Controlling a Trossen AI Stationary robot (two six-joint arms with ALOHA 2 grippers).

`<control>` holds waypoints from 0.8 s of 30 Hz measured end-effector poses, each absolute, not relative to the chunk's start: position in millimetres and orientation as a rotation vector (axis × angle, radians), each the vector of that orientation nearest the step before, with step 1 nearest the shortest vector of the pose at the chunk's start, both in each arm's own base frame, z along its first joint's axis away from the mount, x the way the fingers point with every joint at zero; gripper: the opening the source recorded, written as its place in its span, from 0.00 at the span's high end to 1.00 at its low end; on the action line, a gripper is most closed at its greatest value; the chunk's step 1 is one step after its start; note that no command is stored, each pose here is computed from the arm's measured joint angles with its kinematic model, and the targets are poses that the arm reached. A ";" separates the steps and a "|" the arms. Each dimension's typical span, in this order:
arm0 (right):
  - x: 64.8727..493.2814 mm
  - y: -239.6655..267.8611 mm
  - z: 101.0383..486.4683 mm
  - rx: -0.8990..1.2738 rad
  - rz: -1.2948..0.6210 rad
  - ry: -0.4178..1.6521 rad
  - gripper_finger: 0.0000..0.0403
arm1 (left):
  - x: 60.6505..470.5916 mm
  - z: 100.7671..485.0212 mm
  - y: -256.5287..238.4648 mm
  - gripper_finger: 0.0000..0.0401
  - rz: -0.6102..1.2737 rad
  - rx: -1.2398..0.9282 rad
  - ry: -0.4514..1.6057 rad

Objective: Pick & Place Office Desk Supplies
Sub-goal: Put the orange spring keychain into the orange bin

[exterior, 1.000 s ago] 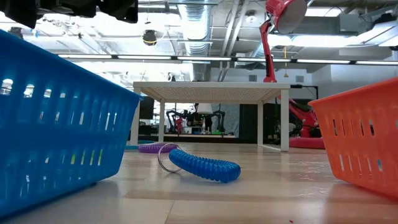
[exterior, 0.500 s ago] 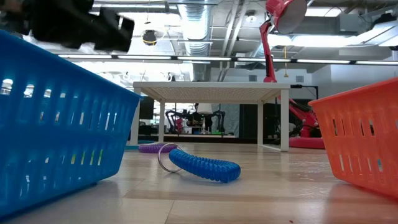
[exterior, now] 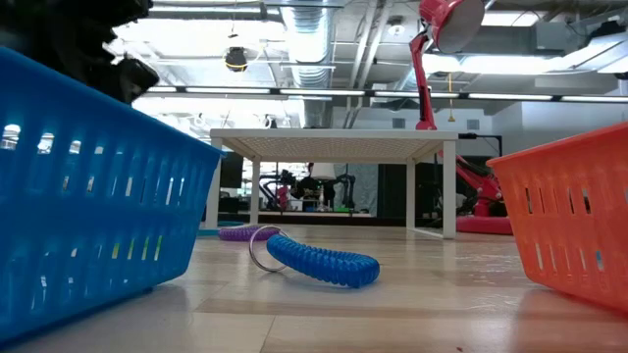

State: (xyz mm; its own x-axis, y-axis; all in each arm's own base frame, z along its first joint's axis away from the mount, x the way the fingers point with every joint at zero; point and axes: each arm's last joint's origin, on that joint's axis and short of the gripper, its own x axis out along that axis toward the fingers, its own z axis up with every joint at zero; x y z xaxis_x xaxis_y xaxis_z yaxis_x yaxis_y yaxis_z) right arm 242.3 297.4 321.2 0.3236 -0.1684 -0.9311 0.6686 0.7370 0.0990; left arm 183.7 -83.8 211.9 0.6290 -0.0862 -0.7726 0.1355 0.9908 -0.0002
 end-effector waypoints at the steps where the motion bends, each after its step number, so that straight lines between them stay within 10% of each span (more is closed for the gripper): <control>1: 243.7 296.2 321.2 0.518 -0.581 1.117 0.66 | 181.9 217.9 -82.9 0.54 -0.108 0.040 0.898; 13: 242.4 296.8 321.1 0.472 -0.551 1.133 0.66 | 181.6 188.1 -68.3 0.56 0.220 -0.063 1.417; 24: 235.8 301.7 321.1 0.464 -0.540 1.134 0.66 | 193.6 163.8 -77.1 0.62 0.163 0.110 1.491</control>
